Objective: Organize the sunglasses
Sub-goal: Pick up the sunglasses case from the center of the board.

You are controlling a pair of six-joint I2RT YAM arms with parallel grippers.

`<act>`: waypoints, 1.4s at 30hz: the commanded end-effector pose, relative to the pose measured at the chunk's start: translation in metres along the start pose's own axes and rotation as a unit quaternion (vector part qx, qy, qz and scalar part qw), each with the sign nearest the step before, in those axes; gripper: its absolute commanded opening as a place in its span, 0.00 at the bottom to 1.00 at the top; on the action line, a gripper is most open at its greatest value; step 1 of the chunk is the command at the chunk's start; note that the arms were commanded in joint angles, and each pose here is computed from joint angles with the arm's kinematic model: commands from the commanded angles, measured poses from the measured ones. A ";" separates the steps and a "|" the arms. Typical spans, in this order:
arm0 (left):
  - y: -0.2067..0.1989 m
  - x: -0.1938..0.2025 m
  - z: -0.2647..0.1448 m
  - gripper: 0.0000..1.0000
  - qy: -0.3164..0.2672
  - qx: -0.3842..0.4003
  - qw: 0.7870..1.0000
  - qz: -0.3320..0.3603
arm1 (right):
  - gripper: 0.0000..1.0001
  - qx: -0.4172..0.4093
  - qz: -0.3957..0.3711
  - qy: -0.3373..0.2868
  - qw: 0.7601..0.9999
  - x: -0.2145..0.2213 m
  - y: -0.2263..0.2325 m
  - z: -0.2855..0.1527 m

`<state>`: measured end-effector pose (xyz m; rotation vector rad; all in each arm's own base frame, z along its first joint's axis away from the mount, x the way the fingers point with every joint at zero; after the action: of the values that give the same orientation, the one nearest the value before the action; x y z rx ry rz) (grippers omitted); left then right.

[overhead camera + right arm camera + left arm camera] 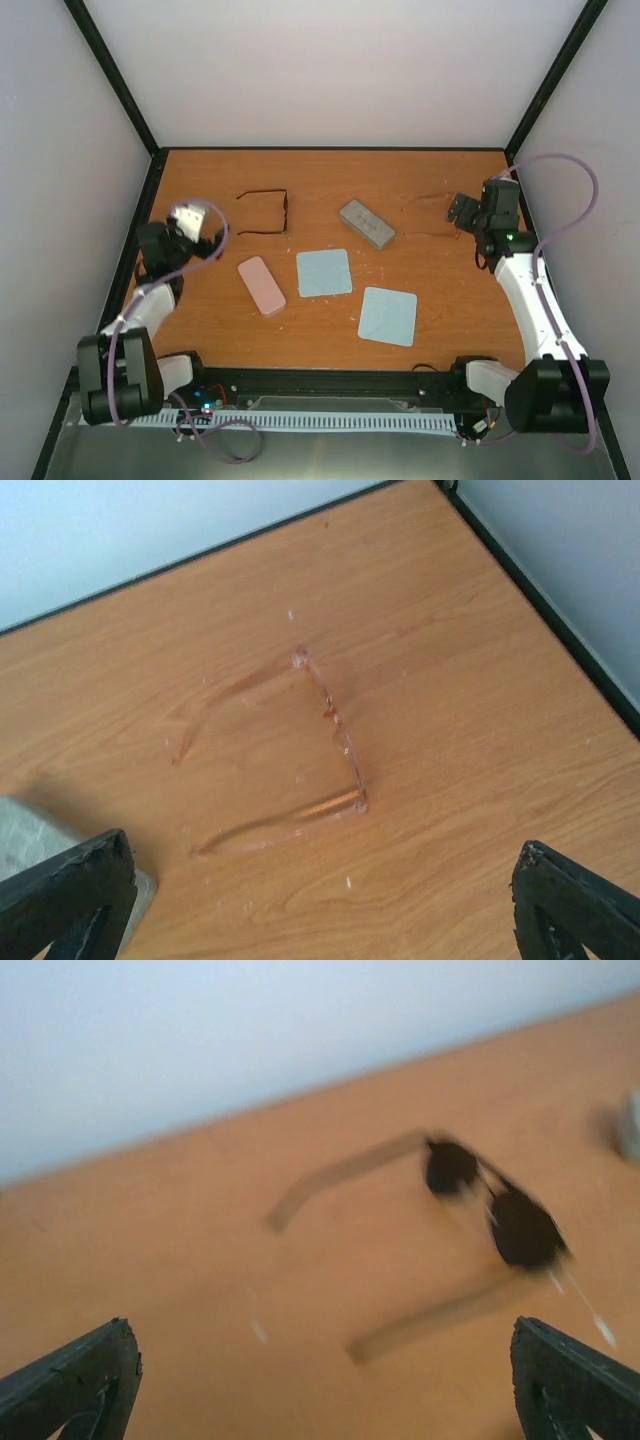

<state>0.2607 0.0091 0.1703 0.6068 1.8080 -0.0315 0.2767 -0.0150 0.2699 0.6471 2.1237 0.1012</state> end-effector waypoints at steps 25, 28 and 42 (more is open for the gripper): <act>0.115 -0.140 0.068 0.96 0.020 0.176 0.983 -0.051 | 0.88 -0.050 -0.389 0.275 0.878 0.086 0.162 0.099; 0.115 -0.134 0.072 0.97 0.037 0.187 0.981 -0.041 | 0.89 -0.063 -0.415 0.298 0.857 0.096 0.171 0.112; 0.114 -0.115 0.086 0.98 0.065 0.207 0.975 -0.056 | 0.94 -0.103 -0.437 0.340 0.826 0.121 0.191 0.139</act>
<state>0.4027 0.0337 0.2681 0.7882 2.0025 -0.4642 0.4125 0.1750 0.1584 -0.5656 2.8013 -0.0218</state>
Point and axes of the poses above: each gripper's point midway between its finger pads, its own z axis out along the fingers, its own y axis along the line the jaws close on, x = y × z, the point moved 9 cm from there along -z, back along the fingers, and after that the axes turned 10 degrees about z, right-handed, at the moved point
